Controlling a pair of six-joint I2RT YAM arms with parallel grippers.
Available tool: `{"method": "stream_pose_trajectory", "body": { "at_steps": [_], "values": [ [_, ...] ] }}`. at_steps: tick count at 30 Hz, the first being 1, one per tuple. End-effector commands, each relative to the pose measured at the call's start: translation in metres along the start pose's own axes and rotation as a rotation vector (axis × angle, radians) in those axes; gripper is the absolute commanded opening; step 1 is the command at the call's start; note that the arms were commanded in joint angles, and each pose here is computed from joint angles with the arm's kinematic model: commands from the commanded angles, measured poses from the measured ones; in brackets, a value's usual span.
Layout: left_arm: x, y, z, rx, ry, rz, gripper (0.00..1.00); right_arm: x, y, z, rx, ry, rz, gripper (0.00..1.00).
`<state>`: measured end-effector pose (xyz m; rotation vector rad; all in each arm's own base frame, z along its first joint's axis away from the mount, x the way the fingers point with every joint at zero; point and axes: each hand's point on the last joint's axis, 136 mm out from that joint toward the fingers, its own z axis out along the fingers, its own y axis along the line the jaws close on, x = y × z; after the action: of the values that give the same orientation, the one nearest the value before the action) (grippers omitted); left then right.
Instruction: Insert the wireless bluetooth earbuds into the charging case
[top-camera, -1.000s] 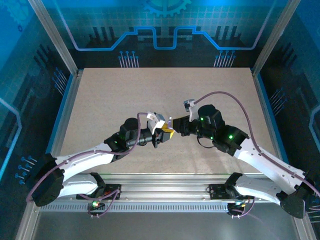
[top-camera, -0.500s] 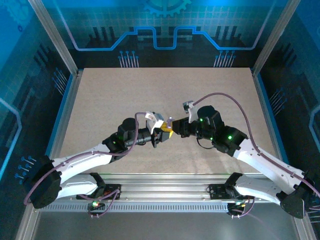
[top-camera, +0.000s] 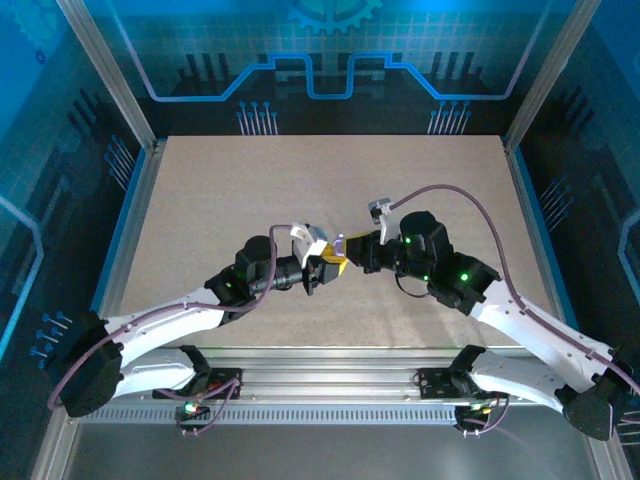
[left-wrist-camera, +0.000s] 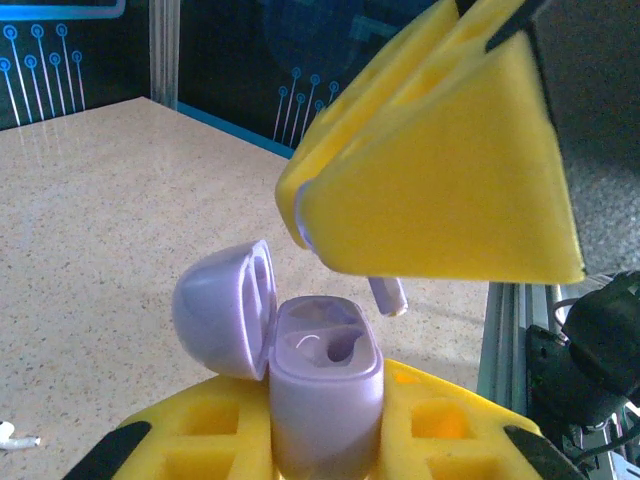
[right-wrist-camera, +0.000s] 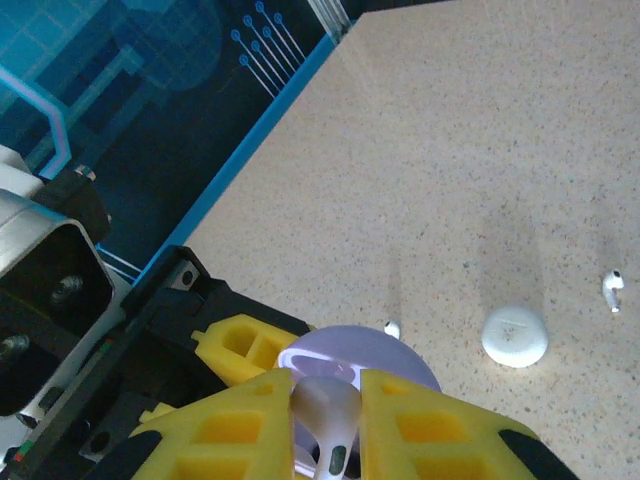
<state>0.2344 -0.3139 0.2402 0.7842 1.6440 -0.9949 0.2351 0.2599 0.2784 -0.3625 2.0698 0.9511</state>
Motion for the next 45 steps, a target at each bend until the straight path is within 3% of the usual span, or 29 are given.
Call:
{"method": "stream_pose_trajectory", "body": {
  "at_steps": [1, 45],
  "values": [
    [-0.017, -0.008, -0.003, 0.023, -0.061, 0.028, 0.20, -0.023, 0.005, -0.005, -0.012, -0.087, -0.025, 0.20],
    [-0.036, -0.012, -0.004, 0.044, -0.141, -0.009, 0.20, -0.004, 0.003, 0.004, -0.054, -0.080, -0.022, 0.19]
  ]
}}
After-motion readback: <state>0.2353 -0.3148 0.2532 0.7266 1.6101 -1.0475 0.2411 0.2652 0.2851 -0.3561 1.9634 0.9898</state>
